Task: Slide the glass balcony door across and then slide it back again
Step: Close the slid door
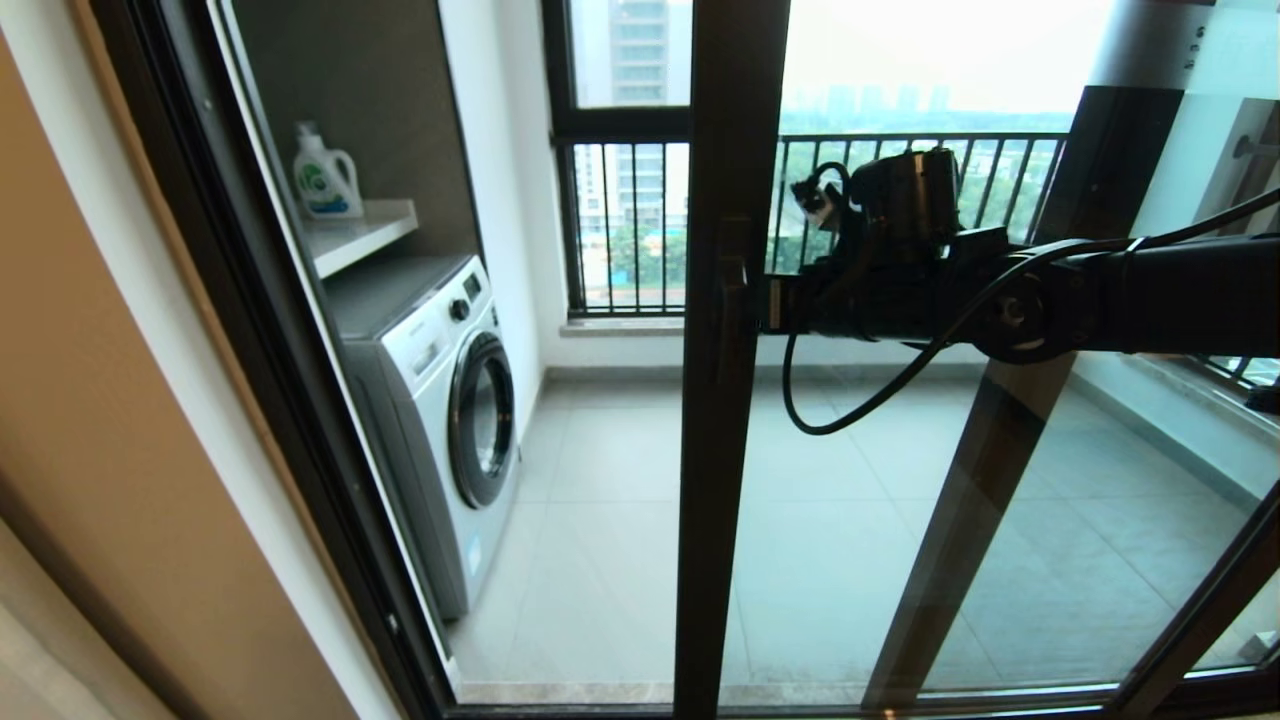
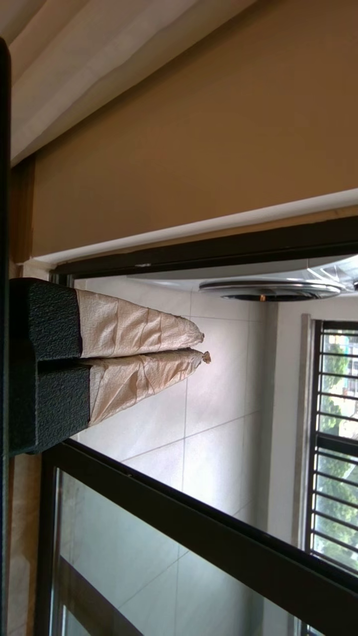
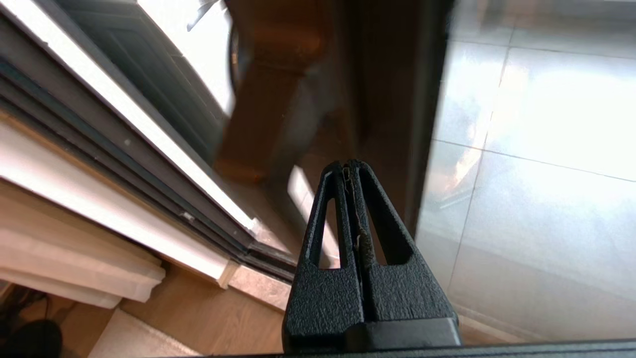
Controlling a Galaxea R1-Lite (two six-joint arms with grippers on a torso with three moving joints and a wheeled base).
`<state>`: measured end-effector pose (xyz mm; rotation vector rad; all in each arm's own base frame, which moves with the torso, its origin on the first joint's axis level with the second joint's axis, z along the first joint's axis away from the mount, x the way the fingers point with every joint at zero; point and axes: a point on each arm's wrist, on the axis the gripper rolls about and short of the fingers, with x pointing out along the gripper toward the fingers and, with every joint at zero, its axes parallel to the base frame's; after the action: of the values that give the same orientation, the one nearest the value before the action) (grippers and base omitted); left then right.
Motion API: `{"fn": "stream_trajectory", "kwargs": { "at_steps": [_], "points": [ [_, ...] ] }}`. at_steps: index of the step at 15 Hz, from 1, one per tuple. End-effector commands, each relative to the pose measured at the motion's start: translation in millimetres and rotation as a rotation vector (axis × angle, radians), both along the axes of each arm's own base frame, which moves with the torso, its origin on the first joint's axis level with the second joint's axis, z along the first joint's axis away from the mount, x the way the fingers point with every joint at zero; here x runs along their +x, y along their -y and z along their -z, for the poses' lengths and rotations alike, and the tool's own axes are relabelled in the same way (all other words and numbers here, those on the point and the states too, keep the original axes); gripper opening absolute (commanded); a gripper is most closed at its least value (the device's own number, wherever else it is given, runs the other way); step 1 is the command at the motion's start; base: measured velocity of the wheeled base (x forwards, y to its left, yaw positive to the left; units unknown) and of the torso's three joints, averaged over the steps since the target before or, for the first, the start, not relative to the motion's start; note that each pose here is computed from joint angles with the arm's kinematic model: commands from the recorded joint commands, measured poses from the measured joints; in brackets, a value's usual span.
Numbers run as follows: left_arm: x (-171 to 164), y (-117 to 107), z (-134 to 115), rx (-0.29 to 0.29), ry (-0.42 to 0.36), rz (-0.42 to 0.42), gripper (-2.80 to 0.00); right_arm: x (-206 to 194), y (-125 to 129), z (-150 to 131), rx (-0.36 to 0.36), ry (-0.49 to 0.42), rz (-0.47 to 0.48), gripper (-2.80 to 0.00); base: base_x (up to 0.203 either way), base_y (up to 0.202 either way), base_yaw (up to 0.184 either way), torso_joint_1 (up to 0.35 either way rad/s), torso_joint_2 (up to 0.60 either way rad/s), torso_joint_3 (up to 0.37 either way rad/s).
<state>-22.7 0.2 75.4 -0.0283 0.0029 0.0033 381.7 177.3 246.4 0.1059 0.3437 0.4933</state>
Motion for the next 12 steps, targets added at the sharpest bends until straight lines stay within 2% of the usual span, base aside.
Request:
{"fn": "stream_trajectory", "kwargs": {
  "at_steps": [1, 5, 12],
  "points": [
    [0, 0, 0, -0.001, 0.001, 0.0, -2.8, 0, -8, 3, 0.003, 0.005, -0.017, -2.8, 0.0, 0.0, 0.0, 0.0, 0.0, 0.0],
    [0, 0, 0, 0.0, 0.0, 0.0, -2.8, 8, -16, 5, 0.013, 0.022, 0.018, -2.8, 0.0, 0.0, 0.0, 0.0, 0.0, 0.0],
    [0, 0, 0, -0.001, 0.0, -0.001, -2.8, 8, -34, 10, 0.034, 0.013, -0.012, -2.8, 0.0, 0.0, 0.0, 0.0, 0.0, 0.0]
  ]
}}
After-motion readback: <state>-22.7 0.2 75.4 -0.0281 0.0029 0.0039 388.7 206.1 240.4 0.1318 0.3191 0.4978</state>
